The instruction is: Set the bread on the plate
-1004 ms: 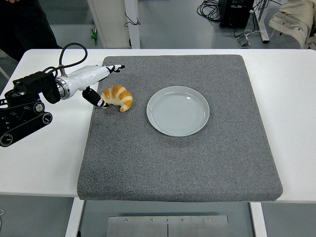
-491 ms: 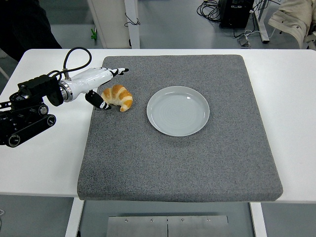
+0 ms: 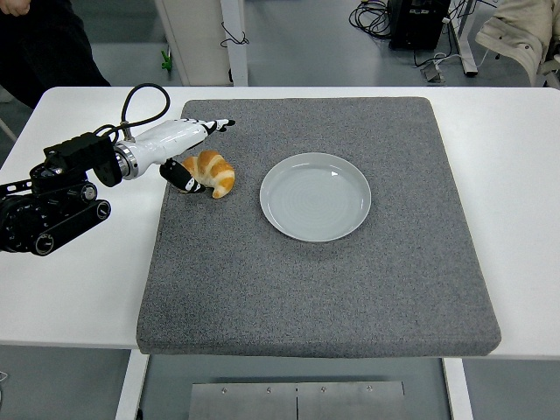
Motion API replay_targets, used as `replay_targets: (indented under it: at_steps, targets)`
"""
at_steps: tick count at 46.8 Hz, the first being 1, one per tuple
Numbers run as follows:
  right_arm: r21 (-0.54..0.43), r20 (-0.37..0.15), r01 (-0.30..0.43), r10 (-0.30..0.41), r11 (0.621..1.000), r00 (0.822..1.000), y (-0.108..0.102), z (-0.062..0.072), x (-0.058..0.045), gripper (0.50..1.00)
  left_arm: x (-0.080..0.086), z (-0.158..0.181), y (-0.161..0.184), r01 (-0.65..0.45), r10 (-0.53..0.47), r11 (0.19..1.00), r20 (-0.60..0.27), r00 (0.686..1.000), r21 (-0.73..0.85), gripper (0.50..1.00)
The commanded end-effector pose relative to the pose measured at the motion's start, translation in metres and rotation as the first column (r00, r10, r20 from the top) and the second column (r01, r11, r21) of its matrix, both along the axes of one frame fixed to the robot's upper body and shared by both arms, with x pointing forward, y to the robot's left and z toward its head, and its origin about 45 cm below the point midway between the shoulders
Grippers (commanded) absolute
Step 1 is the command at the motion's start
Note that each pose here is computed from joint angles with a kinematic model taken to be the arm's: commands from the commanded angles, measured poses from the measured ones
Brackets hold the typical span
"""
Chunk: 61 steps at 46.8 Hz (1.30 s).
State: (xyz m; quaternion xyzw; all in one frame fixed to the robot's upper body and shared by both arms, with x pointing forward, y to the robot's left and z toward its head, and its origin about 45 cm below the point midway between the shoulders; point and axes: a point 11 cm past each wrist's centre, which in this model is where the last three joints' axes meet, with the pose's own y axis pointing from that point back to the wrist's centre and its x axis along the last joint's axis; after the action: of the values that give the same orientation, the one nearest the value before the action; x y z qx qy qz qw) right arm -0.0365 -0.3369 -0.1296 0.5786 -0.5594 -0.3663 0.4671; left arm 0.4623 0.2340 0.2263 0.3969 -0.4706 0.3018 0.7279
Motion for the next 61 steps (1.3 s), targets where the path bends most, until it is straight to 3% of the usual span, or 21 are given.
replay_targets:
  at_steps: [1,11,26,38,49,61]
  targets:
    - [0.0,0.0,0.0,0.0,1.0,1.0,0.0,0.0,0.0,1.0,-0.001,-0.004,0.0,0.002,-0.002,1.0,-0.004,1.0,0.009,0.946]
    - [0.0,0.0,0.0,0.0,1.0,1.0,0.0,0.0,0.0,1.0,0.0,-0.009,-0.002,-0.001,0.001,1.0,-0.003,1.0,0.017,0.836]
    - [0.0,0.0,0.0,0.0,1.0,1.0,0.0,0.0,0.0,1.0,-0.003,-0.014,-0.006,0.017,-0.017,1.0,-0.013,1.0,0.019,0.755]
    - [0.0,0.0,0.0,0.0,1.0,1.0,0.0,0.0,0.0,1.0,0.0,-0.009,-0.003,-0.006,0.005,1.0,-0.023,1.0,-0.02,0.66]
    - [0.0,0.0,0.0,0.0,1.0,1.0,0.0,0.0,0.0,1.0,0.003,-0.002,-0.003,-0.012,0.011,0.999,-0.017,1.0,-0.034,0.652]
    - [0.001,0.0,0.0,0.0,1.0,1.0,0.0,0.0,0.0,1.0,0.019,0.035,-0.004,-0.018,0.02,0.998,0.052,0.998,-0.053,0.581]
